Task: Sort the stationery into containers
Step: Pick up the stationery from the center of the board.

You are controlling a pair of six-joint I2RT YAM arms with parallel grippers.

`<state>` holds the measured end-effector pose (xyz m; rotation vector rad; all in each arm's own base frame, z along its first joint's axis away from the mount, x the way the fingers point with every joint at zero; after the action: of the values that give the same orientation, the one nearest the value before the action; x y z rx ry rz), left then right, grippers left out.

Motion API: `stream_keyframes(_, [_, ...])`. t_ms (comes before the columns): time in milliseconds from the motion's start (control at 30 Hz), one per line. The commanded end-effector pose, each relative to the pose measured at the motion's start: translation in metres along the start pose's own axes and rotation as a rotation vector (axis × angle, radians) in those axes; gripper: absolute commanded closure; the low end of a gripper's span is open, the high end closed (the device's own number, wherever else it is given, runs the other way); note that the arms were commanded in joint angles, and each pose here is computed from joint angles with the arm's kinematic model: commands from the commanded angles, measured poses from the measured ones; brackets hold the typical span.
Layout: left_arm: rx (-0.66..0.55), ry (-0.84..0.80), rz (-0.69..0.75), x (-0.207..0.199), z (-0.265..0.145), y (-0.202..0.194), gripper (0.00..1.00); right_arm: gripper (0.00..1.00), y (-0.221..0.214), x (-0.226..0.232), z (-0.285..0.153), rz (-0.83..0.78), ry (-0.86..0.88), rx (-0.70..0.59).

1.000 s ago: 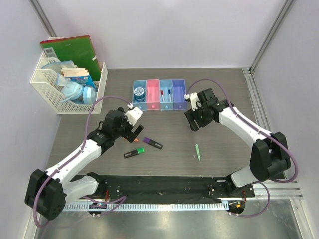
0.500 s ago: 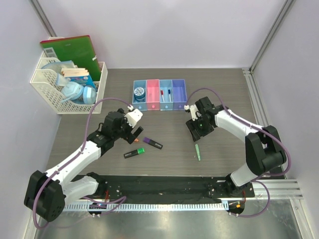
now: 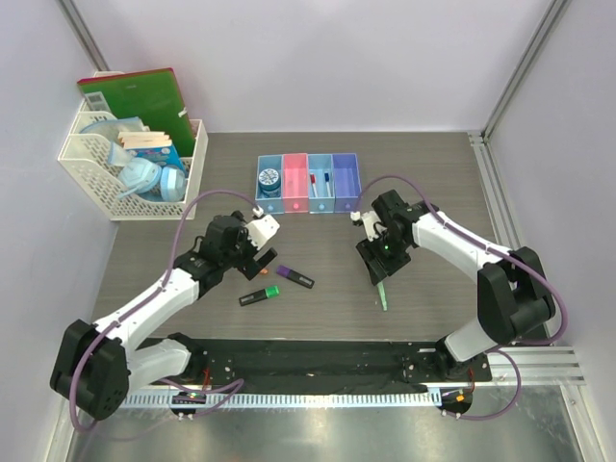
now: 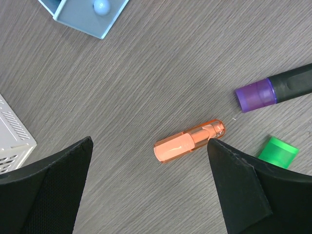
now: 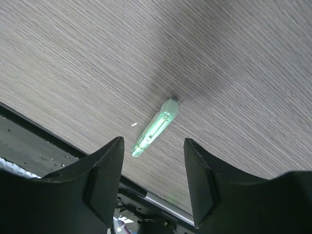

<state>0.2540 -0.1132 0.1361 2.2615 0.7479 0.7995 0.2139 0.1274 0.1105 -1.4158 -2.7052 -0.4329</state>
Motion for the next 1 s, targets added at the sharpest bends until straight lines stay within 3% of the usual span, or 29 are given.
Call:
stream_keyframes(0, [-0.050, -0.005, 0.043, 0.008, 0.000, 0.017, 0.00, 0.44, 0.006, 0.002, -0.005, 0.034, -0.003, -0.008])
stream_keyframes(133, [-0.064, -0.095, 0.081, -0.003, 0.008, 0.018, 0.00, 0.46, 0.006, 0.003, -0.003, 0.042, -0.001, -0.005])
stream_keyframes(300, [0.017, -0.132, 0.212, -0.004, 0.033, 0.000, 0.00, 0.46, 0.006, 0.007, -0.002, 0.040, 0.037, -0.001])
stream_keyframes(433, [0.030, -0.152, 0.383, 0.010, 0.044, -0.006, 0.00, 0.46, 0.006, 0.008, -0.002, 0.036, 0.042, -0.003])
stream_keyframes(567, [0.051, -0.228, 0.452, 0.031, 0.045, -0.012, 0.00, 0.46, 0.007, 0.009, -0.003, 0.032, 0.050, -0.009])
stream_keyframes(967, [0.090, -0.601, 0.590, 0.017, 0.038, -0.029, 0.00, 0.46, 0.007, 0.013, -0.008, 0.025, 0.057, -0.026])
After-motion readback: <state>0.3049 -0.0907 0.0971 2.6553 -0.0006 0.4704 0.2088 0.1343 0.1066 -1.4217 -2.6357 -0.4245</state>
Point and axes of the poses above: each gripper's point midway between its finger pads, its own z axis out along the fingers, its own x axis along the line the jaws close on, y = z × x, the point moved 5 cm from there along -z, back along the fingers
